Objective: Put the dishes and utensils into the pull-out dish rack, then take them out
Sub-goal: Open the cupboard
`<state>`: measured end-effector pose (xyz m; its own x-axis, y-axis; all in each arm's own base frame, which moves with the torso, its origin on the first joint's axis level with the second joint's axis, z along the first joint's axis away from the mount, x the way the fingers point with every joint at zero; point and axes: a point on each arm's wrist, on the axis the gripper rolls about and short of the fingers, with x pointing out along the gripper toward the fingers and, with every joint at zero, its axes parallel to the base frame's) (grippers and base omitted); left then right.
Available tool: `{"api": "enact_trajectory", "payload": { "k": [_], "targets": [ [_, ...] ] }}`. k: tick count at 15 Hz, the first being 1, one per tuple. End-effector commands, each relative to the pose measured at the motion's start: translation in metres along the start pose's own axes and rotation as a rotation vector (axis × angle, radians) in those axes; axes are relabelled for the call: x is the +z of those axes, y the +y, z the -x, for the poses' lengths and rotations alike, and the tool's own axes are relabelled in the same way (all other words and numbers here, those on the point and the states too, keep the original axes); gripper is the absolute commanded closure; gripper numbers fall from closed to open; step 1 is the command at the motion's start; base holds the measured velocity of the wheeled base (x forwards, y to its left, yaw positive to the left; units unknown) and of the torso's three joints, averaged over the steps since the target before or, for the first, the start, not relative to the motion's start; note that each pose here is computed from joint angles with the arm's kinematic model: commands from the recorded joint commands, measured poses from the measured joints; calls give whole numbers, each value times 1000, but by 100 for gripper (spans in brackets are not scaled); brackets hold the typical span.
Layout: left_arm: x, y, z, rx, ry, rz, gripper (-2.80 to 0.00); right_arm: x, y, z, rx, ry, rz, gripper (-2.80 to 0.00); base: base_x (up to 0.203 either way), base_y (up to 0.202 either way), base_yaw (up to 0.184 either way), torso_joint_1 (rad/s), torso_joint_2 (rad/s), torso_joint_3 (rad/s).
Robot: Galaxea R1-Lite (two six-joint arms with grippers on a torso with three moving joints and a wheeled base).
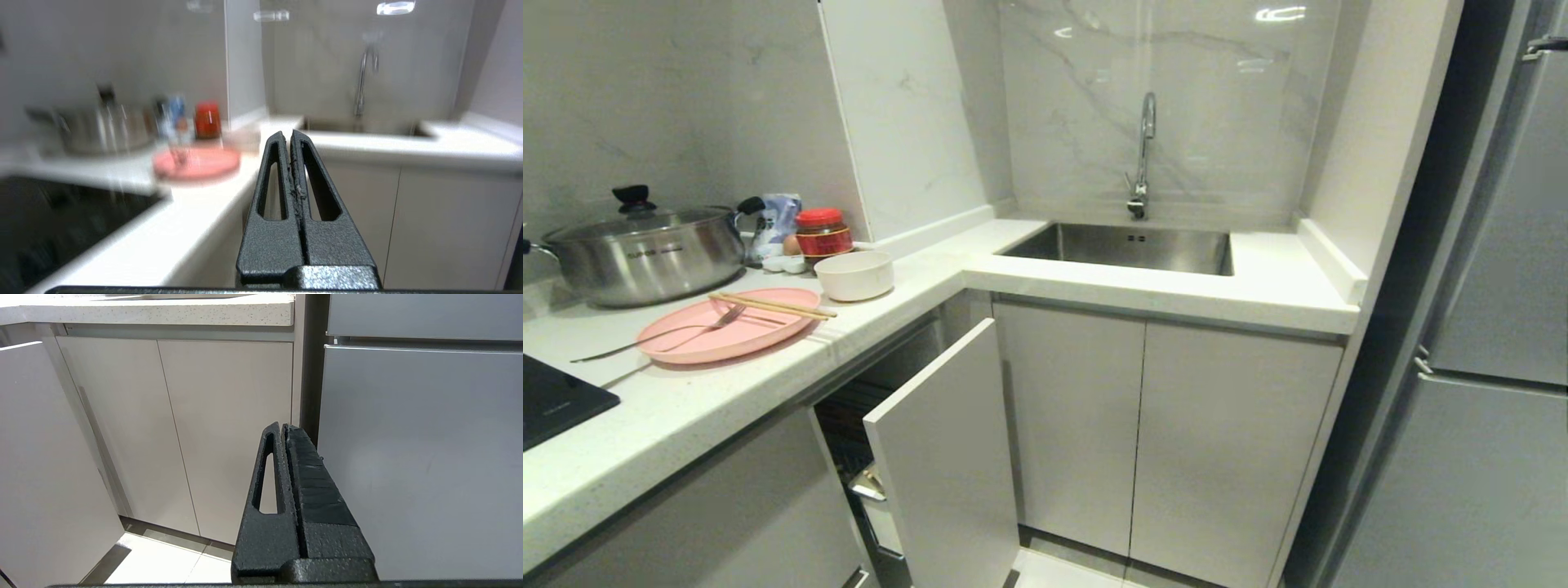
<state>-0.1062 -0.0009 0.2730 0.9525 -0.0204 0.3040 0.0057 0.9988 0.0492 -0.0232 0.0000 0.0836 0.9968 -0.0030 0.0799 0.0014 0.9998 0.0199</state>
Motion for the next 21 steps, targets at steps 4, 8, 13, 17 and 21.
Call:
{"api": "enact_trajectory", "payload": {
  "k": [4,8,13,17,21],
  "targets": [
    [90,8,-123,-10,111,10,0,-8,0,-2,-1,28,0,0,0,0,0,0,0,0],
    [67,-2,-212,-127,291,77,0,-7,0,-2,0,27,0,0,0,0,0,0,0,0],
    [-19,-43,-289,-264,703,44,0,-7,0,-2,-1,27,0,0,0,0,0,0,0,0],
    [-83,-73,-336,-253,940,-5,0,-7,0,-2,0,27,0,0,0,0,0,0,0,0],
    [-145,-96,-377,-98,1080,-52,0,-7,0,-2,-1,26,0,0,0,0,0,0,0,0]
  ]
}}
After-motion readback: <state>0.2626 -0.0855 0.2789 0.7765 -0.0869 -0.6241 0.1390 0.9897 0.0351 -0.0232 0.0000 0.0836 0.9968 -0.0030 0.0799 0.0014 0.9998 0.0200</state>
